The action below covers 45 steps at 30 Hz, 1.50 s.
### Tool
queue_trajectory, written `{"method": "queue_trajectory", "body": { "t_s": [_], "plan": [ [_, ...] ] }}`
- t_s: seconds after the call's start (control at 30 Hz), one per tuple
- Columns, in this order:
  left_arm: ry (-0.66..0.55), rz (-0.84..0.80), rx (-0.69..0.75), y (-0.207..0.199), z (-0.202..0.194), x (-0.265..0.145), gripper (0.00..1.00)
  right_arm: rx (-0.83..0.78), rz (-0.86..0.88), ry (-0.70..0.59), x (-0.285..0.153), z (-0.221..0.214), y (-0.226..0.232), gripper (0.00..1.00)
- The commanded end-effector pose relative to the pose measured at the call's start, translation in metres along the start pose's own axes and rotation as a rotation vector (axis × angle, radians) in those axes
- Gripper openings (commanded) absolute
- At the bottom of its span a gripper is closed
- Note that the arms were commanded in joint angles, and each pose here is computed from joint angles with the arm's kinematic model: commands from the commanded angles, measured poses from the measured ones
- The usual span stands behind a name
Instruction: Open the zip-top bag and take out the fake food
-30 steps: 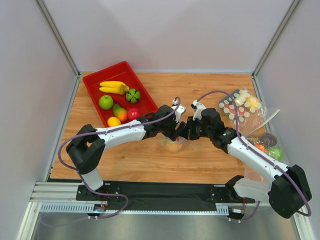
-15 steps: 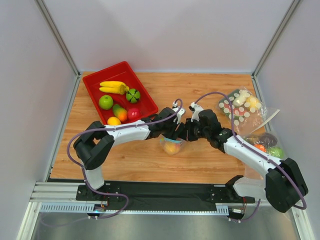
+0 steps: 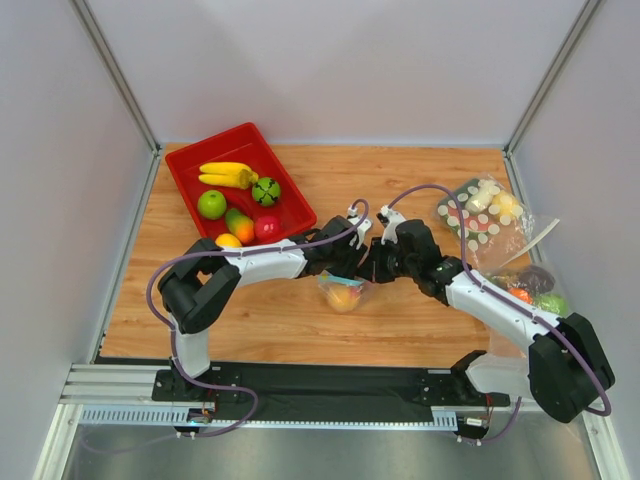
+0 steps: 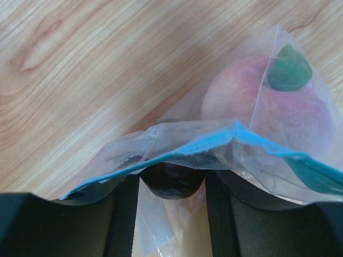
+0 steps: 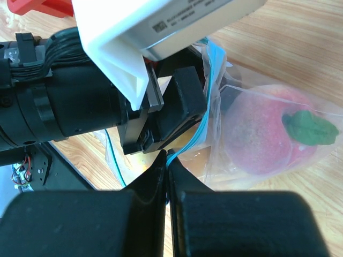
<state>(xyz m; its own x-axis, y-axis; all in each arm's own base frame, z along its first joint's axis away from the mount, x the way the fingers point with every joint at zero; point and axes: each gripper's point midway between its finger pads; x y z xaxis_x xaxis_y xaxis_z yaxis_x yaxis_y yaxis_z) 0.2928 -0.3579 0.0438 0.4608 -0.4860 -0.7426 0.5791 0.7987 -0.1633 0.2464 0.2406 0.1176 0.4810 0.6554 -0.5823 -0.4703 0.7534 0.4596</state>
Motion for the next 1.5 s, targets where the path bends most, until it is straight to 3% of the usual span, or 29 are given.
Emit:
{"method": "queue_trajectory", "body": {
  "t_s": [0.0, 0.13, 0.53, 0.9, 1.3, 1.47],
  "plan": [
    [0.0, -0.025, 0.01, -0.006, 0.0, -0.001, 0.4, -0.018, 0.024, -0.045, 0.001, 0.01, 0.006, 0.0],
    [-0.027, -0.059, 0.003, -0.013, 0.01, -0.014, 0.31, -0.016, 0.018, -0.043, 0.002, 0.008, 0.004, 0.0],
    [-0.084, -0.206, 0.004, -0.034, 0.016, -0.074, 0.31, -0.024, -0.094, -0.051, -0.003, 0.013, -0.014, 0.0],
    [-0.141, -0.205, -0.007, -0.033, 0.026, -0.103, 0.31, -0.025, -0.096, -0.045, -0.003, 0.01, -0.015, 0.0],
    [-0.32, -0.177, -0.055, -0.017, 0.062, -0.144, 0.31, -0.025, -0.09, -0.044, -0.004, 0.008, -0.014, 0.0],
    [-0.456, -0.184, -0.089, -0.003, 0.09, -0.173, 0.31, -0.027, -0.089, -0.048, -0.005, 0.008, -0.014, 0.0]
  ]
}}
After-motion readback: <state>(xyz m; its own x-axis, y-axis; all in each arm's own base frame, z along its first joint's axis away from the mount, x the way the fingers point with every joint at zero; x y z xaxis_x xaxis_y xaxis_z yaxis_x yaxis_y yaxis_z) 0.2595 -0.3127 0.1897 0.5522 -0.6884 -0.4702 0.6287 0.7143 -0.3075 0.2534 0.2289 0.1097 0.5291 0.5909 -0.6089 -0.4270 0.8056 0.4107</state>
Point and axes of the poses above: each gripper's point midway between its finger pads, its own x axis out along the fingers, its own y axis along the line the jaws close on, z = x × y, and after that the axes turned 6 degrees about -x, right-handed
